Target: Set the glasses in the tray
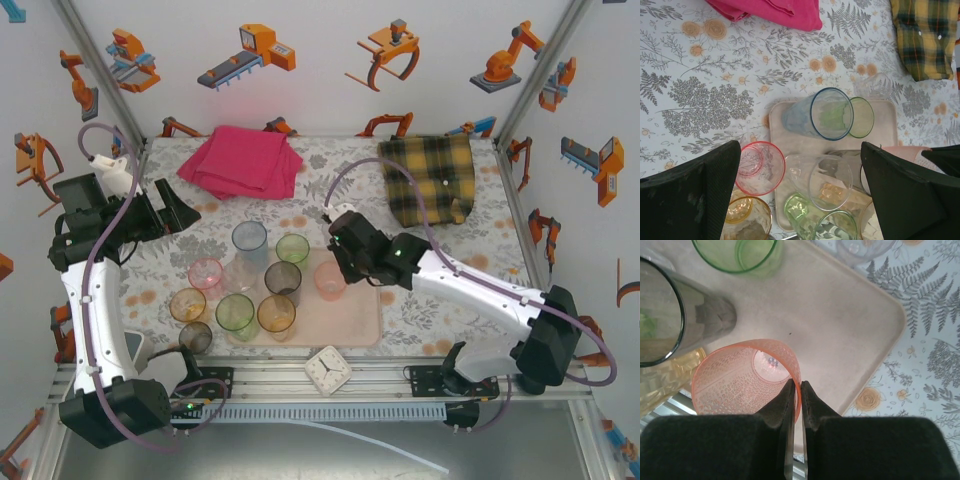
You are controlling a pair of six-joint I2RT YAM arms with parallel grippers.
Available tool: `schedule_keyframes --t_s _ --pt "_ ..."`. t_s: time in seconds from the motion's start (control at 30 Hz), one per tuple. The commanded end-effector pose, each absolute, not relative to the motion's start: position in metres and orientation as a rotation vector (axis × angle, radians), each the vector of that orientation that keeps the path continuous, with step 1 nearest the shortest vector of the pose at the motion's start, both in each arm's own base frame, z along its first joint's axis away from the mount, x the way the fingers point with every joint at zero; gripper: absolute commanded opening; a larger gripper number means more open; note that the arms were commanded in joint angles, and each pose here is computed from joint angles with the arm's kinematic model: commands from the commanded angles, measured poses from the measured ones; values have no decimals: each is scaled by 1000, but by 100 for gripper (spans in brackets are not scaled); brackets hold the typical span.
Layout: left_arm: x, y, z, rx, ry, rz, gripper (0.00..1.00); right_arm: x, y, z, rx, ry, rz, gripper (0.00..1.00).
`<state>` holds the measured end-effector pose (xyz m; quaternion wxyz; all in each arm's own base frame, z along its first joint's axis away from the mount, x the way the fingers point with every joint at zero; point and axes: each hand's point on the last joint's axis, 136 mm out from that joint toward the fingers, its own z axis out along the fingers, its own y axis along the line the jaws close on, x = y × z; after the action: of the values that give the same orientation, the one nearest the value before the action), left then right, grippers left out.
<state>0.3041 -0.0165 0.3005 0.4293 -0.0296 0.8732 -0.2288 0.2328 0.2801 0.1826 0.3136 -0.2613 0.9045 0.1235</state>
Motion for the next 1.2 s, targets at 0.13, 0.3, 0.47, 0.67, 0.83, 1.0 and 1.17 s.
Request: schedule_keyframes --t_s 0.13,0.3,0.47,0.67,0.83,1.0,1.17 --pt "303 -18 302 -80 2166 -593 97 214 283 170 -661 2402 300 13" --pt "302 -18 303 -81 2163 -593 97 200 289 163 -682 2410 306 13" --pt "302 -19 303 -82 2162 -598 97 189 292 156 -708 2419 287 13" --pt "302 -19 304 -82 2161 -598 97 178 295 146 -708 2440 306 14" --pt "302 -19 304 -84 2160 -597 97 174 301 139 -716 2448 313 14" --pt "302 -19 304 -82 2160 -597 97 170 307 131 -734 2453 304 14" --pt "302 -19 304 -83 2160 -597 97 167 309 127 -731 2459 326 15"
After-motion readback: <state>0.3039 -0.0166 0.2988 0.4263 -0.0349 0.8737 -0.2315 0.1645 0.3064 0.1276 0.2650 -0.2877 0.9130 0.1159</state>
